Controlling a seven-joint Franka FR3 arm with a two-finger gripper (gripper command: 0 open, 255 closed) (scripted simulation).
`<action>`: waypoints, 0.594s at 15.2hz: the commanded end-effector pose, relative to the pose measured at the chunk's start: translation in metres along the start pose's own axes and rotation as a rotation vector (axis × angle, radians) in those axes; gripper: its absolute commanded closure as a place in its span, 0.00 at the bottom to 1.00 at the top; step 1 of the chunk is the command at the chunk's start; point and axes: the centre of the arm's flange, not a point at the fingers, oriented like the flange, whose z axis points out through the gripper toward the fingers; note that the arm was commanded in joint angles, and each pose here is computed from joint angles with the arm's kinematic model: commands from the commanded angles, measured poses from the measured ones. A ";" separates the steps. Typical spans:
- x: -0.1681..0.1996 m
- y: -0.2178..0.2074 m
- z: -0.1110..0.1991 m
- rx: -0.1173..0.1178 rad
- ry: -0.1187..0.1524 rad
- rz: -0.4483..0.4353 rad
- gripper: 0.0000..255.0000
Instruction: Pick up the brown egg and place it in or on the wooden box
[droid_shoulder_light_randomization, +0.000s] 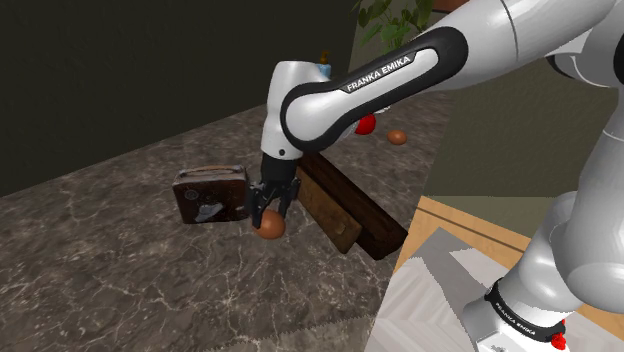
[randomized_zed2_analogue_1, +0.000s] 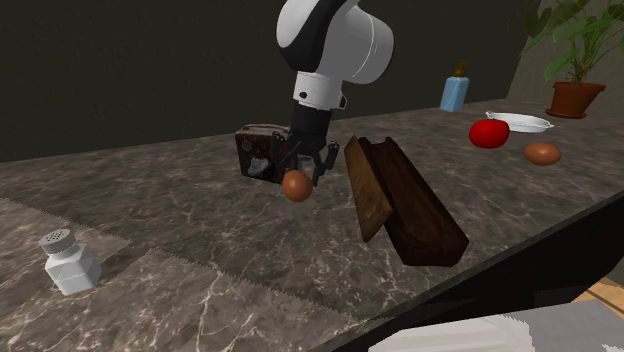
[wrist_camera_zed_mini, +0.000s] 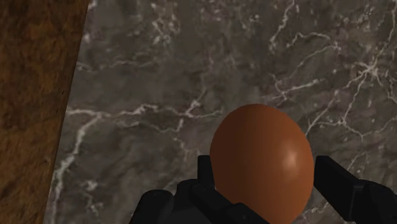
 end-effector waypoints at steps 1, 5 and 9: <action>0.000 -0.003 -0.010 0.000 0.000 0.000 1.00; -0.002 -0.008 -0.031 0.000 0.000 0.000 1.00; -0.003 -0.013 -0.051 0.000 0.000 0.000 1.00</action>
